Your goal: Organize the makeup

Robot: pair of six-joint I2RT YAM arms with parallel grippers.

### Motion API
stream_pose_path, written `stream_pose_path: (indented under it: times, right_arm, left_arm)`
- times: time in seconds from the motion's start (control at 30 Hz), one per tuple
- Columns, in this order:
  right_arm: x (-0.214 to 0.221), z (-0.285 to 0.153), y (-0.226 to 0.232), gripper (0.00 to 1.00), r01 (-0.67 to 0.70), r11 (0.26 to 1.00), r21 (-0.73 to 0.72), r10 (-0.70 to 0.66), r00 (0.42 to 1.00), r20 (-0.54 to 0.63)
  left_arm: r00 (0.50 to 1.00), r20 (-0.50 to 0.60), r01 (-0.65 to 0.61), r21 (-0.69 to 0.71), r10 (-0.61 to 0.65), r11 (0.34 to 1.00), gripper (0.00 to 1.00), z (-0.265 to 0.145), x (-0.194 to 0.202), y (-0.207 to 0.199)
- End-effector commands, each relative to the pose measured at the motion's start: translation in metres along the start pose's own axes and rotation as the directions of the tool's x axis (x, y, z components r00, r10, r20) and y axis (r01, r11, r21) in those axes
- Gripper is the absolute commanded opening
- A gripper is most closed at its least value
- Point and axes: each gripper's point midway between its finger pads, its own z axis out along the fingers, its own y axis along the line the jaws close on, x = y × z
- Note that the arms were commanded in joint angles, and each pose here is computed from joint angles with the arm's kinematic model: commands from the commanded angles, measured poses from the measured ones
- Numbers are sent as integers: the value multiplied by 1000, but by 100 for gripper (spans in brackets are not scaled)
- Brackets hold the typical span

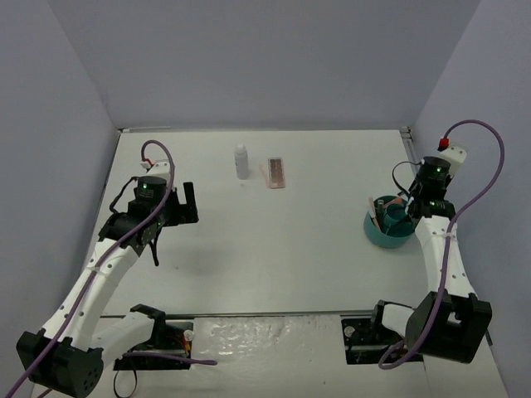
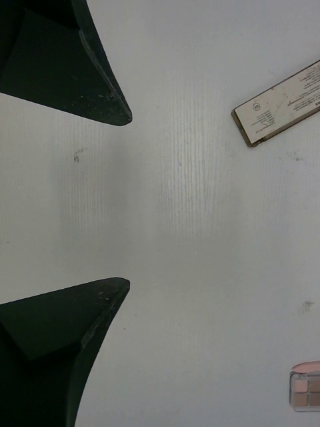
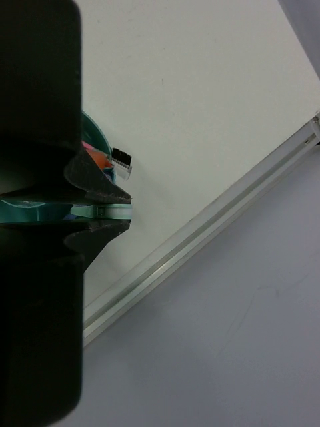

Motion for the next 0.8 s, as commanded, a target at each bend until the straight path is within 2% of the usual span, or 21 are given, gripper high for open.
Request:
stream_pose_path:
  times: [0.0, 0.37, 0.57, 0.67, 0.77]
  right_arm:
    - [-8, 23, 1, 0, -47, 999, -6, 47, 998, 50]
    - [37, 45, -2, 0, -19, 1000, 24, 19, 1000, -3]
    - [46, 42, 0, 1, -22, 1000, 10, 22, 1000, -21]
    - [50, 40, 0, 8, -19, 1000, 3, 20, 999, -38]
    - [53, 38, 3, 28, -24, 1000, -15, 23, 999, -50]
  left_arm:
    - [997, 81, -5, 8, 5, 1000, 97, -9, -23, -1]
    - [997, 71, -11, -13, 11, 1000, 97, -9, -21, 3]
    - [997, 70, -12, -21, 14, 1000, 97, -8, -21, 4]
    - [998, 66, -11, -21, 13, 1000, 97, -8, -21, 4]
    - [998, 66, -8, -22, 10, 1000, 97, -7, -21, 4]
